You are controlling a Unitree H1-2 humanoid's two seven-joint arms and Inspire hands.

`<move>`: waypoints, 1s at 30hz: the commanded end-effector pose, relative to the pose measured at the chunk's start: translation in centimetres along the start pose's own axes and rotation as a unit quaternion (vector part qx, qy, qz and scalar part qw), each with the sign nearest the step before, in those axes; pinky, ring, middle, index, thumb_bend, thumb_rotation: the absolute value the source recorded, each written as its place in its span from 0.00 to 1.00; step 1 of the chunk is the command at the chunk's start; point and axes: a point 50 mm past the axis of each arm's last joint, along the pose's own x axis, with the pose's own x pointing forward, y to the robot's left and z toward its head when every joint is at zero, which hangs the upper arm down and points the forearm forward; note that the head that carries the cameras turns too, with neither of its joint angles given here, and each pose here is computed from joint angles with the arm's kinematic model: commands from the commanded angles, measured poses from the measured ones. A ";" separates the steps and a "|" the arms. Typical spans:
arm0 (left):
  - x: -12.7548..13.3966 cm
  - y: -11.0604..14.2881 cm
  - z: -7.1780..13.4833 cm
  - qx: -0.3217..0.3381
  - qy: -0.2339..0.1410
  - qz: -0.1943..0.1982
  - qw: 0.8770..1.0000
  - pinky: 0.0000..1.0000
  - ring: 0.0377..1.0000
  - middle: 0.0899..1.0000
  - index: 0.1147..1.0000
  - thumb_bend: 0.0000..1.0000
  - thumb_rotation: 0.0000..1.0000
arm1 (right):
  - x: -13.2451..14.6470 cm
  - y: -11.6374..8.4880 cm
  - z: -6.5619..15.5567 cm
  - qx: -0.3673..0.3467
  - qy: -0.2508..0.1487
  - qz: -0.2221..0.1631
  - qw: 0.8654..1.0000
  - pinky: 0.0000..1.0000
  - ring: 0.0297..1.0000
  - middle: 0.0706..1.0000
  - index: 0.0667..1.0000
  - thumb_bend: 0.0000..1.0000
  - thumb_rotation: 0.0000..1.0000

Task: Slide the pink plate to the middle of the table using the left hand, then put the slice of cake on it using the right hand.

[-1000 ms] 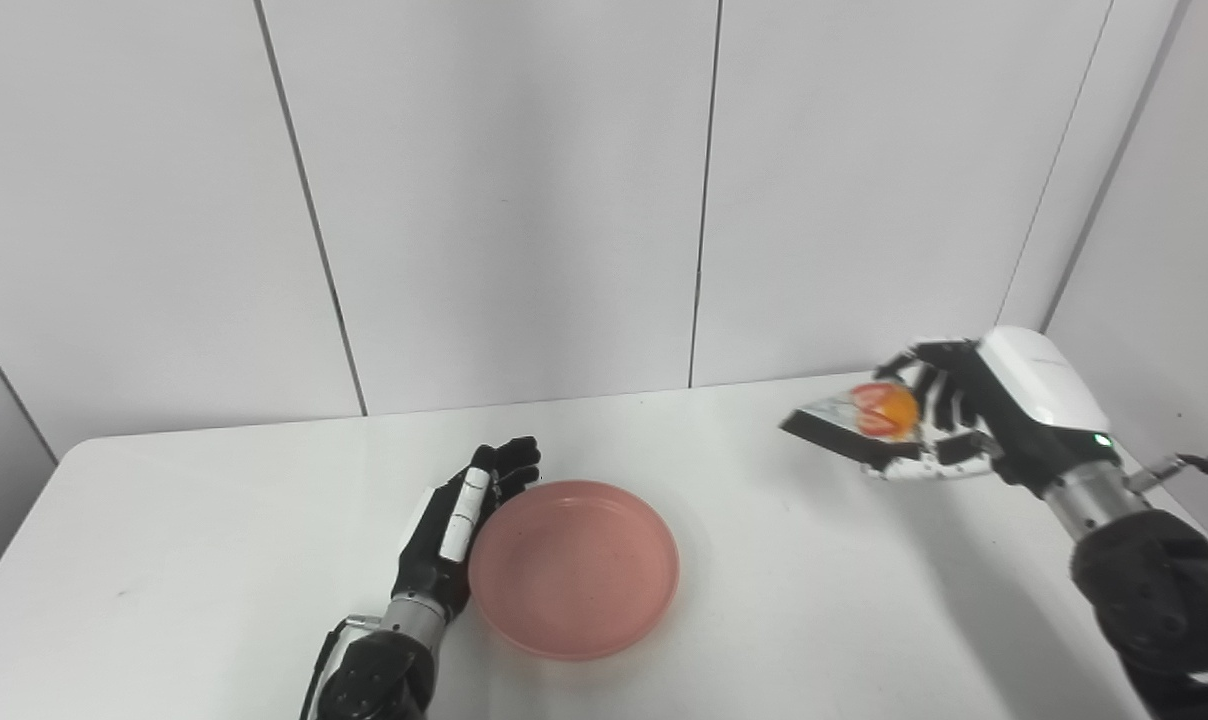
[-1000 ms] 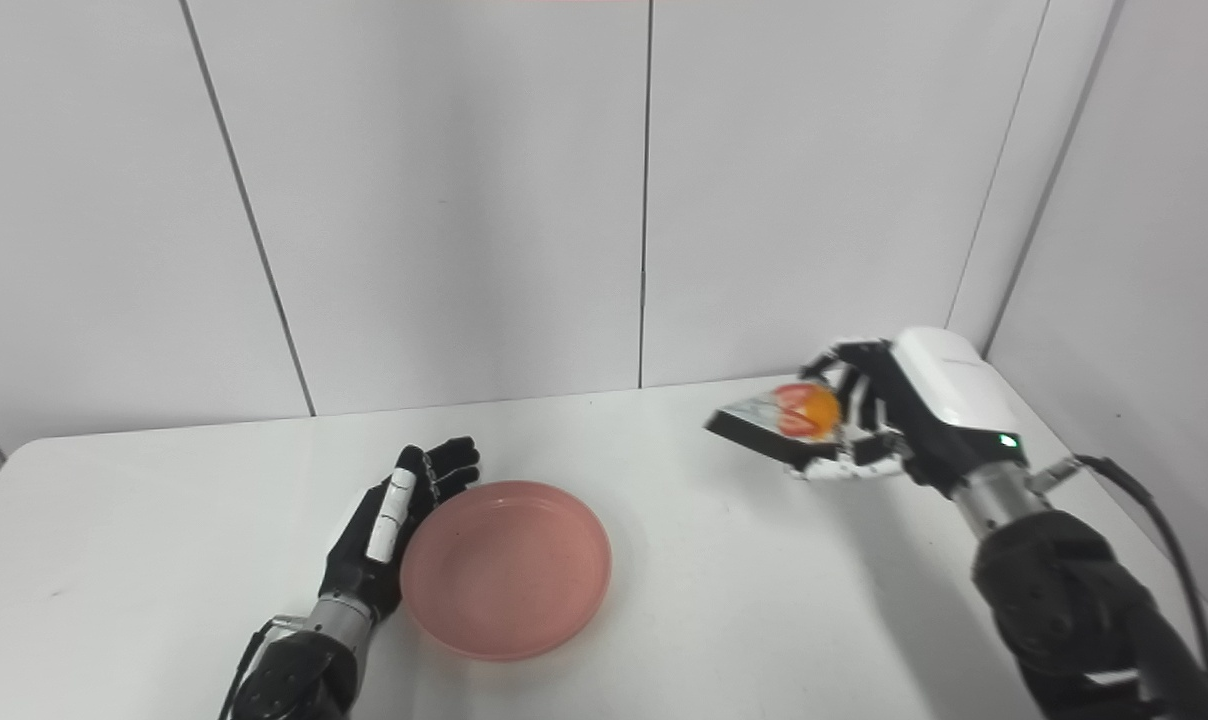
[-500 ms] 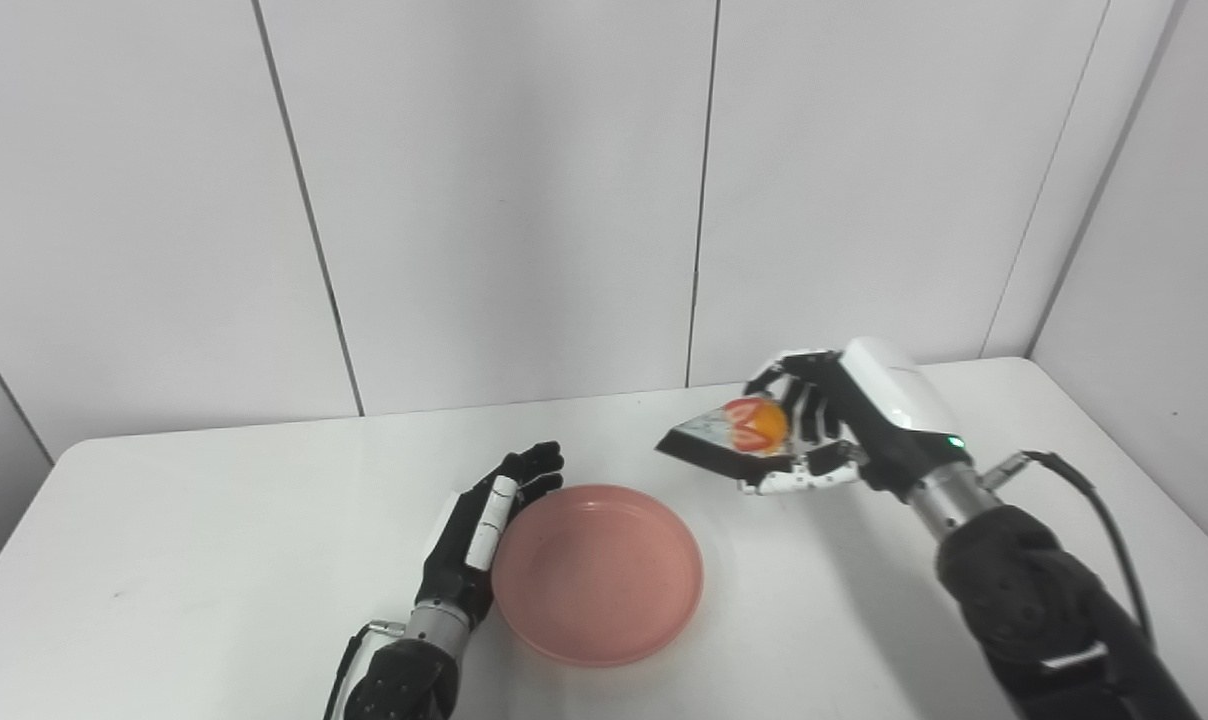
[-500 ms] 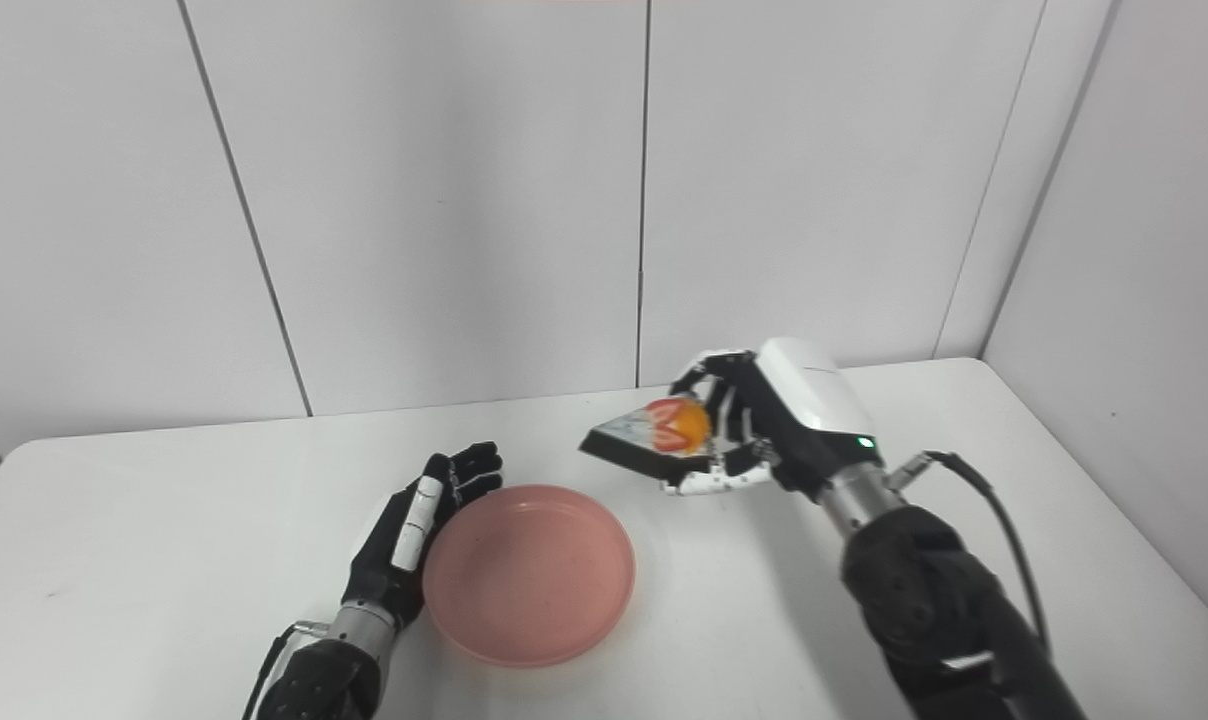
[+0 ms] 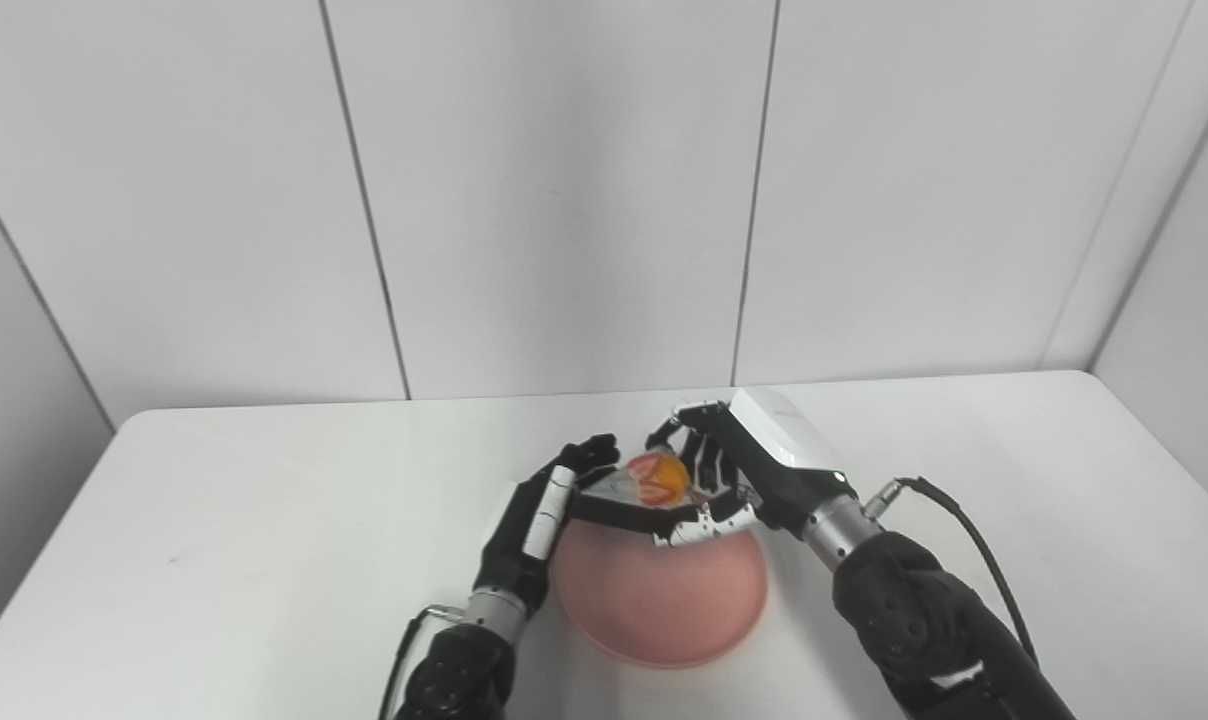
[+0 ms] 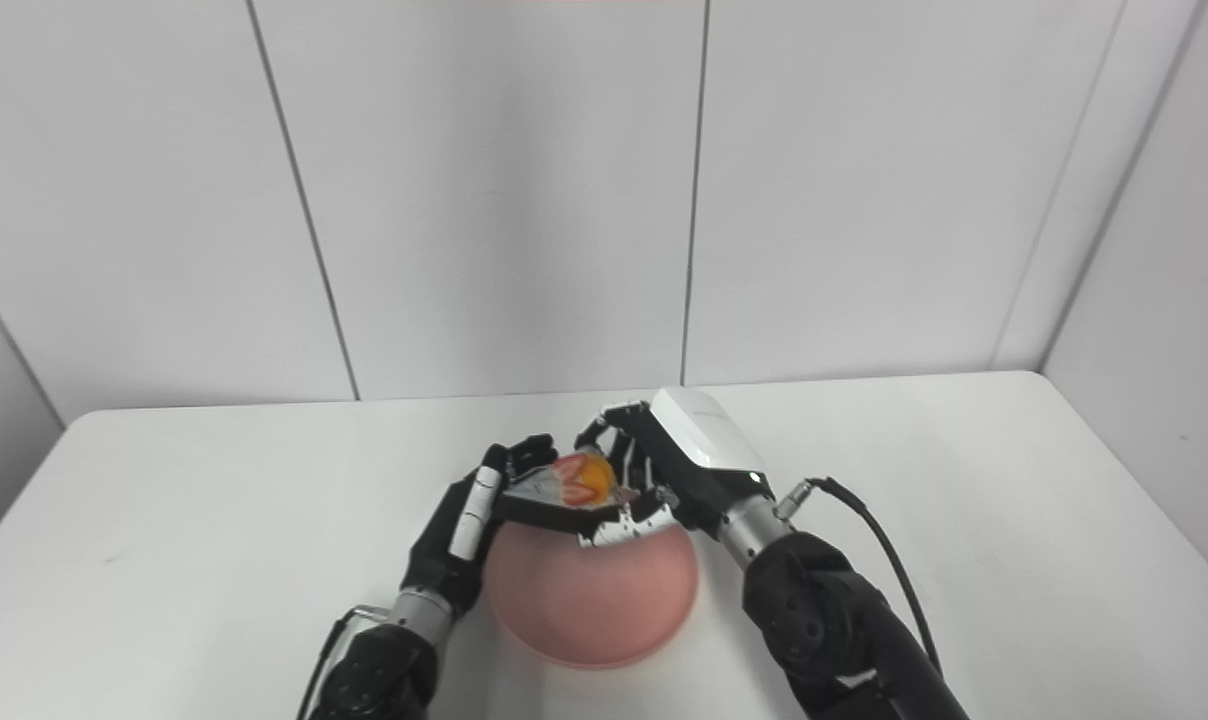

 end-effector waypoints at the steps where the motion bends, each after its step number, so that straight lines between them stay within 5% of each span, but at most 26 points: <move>1: -0.3 -1.2 -0.6 -0.012 -0.008 -0.002 1.000 0.86 0.81 0.79 0.72 0.80 1.00 | 1.4 -2.1 1.7 -0.019 -0.048 -0.039 0.998 0.26 0.31 0.38 0.49 0.52 0.01; 15: -0.4 -1.2 -0.6 -0.028 -0.010 0.007 1.000 0.83 0.80 0.77 0.72 0.85 1.00 | 2.1 2.1 -0.9 -0.035 -0.027 0.028 0.999 0.23 0.28 0.37 0.49 0.52 0.00; 30: -0.5 -0.8 -0.5 -0.033 -0.009 0.003 0.999 0.83 0.80 0.77 0.71 0.84 1.00 | 2.1 2.7 -1.0 -0.036 -0.030 0.042 0.998 0.21 0.25 0.43 0.45 0.53 0.00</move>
